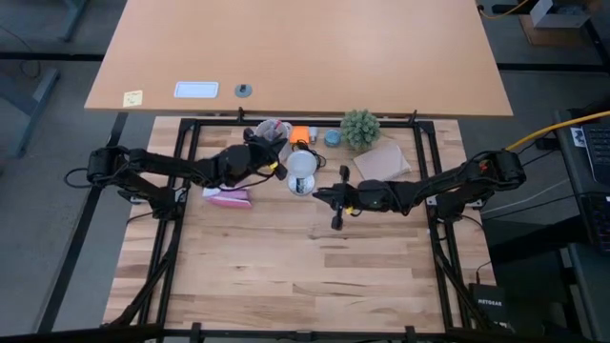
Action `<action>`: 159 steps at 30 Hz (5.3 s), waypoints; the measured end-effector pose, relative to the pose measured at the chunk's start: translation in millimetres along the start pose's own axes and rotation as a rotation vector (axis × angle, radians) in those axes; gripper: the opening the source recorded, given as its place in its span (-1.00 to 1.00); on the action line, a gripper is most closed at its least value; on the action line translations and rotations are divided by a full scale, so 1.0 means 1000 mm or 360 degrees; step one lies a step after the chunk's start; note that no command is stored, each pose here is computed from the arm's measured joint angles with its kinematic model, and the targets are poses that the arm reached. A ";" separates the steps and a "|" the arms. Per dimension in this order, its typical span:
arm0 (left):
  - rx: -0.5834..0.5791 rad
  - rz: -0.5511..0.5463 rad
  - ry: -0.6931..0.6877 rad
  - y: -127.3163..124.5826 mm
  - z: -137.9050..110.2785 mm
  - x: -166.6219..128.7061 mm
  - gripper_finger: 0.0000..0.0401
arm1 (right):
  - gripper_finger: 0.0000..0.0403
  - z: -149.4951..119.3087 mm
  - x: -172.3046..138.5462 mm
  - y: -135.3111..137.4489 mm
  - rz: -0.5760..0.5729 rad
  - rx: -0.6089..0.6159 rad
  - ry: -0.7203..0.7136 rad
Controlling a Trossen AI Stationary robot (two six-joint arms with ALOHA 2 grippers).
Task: Screw lightbulb
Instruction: Remove the white light bulb from the silver lamp
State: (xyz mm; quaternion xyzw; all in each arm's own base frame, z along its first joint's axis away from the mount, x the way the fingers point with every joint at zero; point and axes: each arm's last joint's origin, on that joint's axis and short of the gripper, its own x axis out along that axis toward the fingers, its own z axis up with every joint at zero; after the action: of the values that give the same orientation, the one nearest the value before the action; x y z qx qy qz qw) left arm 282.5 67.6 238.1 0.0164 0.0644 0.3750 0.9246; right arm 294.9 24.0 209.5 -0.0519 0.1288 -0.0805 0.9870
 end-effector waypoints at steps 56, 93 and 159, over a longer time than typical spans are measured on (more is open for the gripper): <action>-0.0018 -0.0264 0.0367 0.021 -0.002 -0.017 -0.99 | -0.99 -0.006 0.000 0.000 0.0005 -0.0016 0.0094; -0.0078 -0.0266 0.0416 0.020 -0.005 -0.018 -0.99 | -0.99 -0.005 0.000 0.000 0.0039 -0.0011 0.0080; -0.0032 -0.0291 0.0010 -0.009 0.024 -0.045 -1.00 | -0.99 0.002 0.007 -0.013 -0.0272 -0.0011 -0.0090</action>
State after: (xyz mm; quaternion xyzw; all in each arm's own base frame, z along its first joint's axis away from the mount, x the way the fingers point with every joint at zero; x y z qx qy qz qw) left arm 260.5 30.3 266.4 -0.0001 0.0649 0.2896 0.9549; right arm 300.1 10.3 211.0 -0.0683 0.0964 -0.1624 0.9796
